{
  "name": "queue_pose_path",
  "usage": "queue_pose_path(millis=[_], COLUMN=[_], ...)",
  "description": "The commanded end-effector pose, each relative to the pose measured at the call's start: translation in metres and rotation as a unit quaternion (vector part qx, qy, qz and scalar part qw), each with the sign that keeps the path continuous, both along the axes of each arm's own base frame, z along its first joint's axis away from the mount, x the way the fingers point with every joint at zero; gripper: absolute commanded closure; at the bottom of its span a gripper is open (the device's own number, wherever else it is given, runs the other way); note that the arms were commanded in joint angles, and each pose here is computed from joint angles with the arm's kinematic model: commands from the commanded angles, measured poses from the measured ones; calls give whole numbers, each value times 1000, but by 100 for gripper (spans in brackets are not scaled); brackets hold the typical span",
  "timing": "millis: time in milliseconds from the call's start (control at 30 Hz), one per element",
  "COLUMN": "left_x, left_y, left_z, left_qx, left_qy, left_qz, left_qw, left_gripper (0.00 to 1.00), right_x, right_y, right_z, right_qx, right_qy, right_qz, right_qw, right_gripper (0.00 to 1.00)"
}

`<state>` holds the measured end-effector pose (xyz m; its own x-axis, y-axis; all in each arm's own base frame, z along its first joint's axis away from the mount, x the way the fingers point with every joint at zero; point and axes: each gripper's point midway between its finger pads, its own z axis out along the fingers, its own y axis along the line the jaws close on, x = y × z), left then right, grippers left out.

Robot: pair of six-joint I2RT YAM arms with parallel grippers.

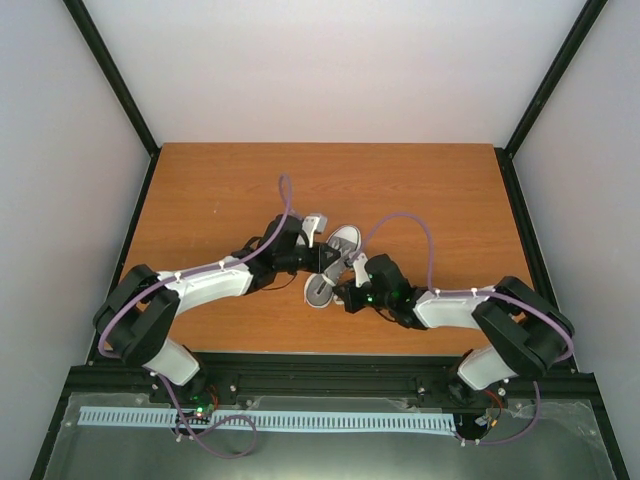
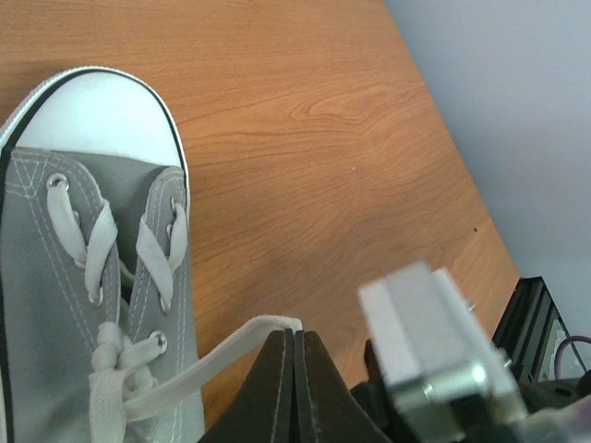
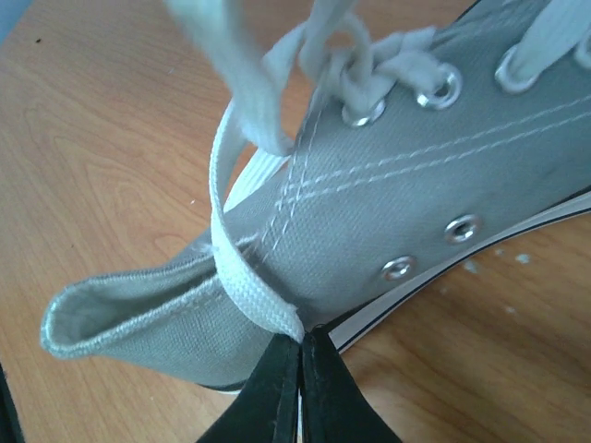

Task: Tie the shoes

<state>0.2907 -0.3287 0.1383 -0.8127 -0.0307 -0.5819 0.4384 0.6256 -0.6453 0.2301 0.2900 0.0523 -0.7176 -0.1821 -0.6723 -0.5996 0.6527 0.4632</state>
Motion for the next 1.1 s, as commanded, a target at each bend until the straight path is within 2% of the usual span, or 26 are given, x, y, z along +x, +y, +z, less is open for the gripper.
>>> queue_pose_path(millis=[0, 267, 467, 633, 767, 1067], left_x=[-5, -35, -50, -62, -66, -75], left_y=[-1, -8, -4, -4, 2, 8], left_z=[20, 14, -4, -15, -29, -31], left_qx=[-24, -37, -1, 31, 79, 84], left_qy=[-39, -43, -36, -38, -34, -24], left_qz=[-24, -114, -146, -174, -174, -175], left_qw=[999, 992, 989, 984, 981, 981], left_gripper=[99, 99, 99, 99, 99, 95], right_x=[15, 34, 47, 44, 39, 37], right_y=[-16, -37, -35, -23, -14, -8], right_z=[11, 21, 42, 54, 59, 50], right_qx=[-19, -23, -15, 2, 15, 2], right_qy=[-30, -10, -23, -30, -30, -15], right_qz=[-55, -98, -98, -63, -31, -11], right_qw=[998, 995, 995, 998, 999, 1000], right_gripper=[97, 97, 97, 97, 97, 97])
